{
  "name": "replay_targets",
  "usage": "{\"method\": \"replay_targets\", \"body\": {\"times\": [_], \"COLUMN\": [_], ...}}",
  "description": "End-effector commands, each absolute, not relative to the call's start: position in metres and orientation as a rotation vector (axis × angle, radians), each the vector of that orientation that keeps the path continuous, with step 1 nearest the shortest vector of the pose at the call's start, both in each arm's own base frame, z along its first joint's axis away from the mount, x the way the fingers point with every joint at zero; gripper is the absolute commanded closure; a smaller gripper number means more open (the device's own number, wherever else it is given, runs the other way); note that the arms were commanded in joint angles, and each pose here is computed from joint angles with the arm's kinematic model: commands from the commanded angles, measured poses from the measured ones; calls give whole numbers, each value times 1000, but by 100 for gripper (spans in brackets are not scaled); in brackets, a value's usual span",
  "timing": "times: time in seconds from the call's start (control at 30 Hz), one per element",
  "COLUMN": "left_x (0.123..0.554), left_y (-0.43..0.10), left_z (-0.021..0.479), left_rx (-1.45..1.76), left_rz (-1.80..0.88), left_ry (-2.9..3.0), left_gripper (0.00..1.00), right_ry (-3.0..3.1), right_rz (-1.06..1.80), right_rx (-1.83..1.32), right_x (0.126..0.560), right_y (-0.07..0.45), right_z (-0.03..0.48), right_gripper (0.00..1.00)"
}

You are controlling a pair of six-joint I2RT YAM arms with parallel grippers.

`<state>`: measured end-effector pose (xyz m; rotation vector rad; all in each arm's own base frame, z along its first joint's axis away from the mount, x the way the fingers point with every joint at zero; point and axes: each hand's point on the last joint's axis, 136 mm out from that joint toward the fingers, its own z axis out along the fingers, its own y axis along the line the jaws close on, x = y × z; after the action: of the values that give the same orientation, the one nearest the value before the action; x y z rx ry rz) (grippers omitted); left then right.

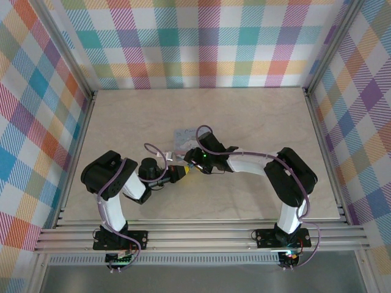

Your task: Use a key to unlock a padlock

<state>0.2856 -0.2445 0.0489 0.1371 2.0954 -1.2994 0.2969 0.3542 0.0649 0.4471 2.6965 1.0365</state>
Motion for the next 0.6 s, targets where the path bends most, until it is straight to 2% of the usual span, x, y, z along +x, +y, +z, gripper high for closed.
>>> {"method": "replay_targets", "body": {"times": [0.0, 0.4, 0.57], "left_x": [280, 273, 272], "left_y": [-245, -240, -238], "left_z": [60, 79, 78], "left_rx": [177, 443, 530], "left_rz": [-1293, -1015, -921], "left_ry": [2059, 2069, 2085], "left_gripper": [100, 100, 100], "right_ry": [2667, 2723, 2721], "right_rz": [1048, 1046, 1052], "right_rx": [482, 448, 437], "right_x": [301, 294, 291], "right_y": [358, 367, 365], "right_z": [63, 59, 68], "right_gripper": [46, 46, 43]}}
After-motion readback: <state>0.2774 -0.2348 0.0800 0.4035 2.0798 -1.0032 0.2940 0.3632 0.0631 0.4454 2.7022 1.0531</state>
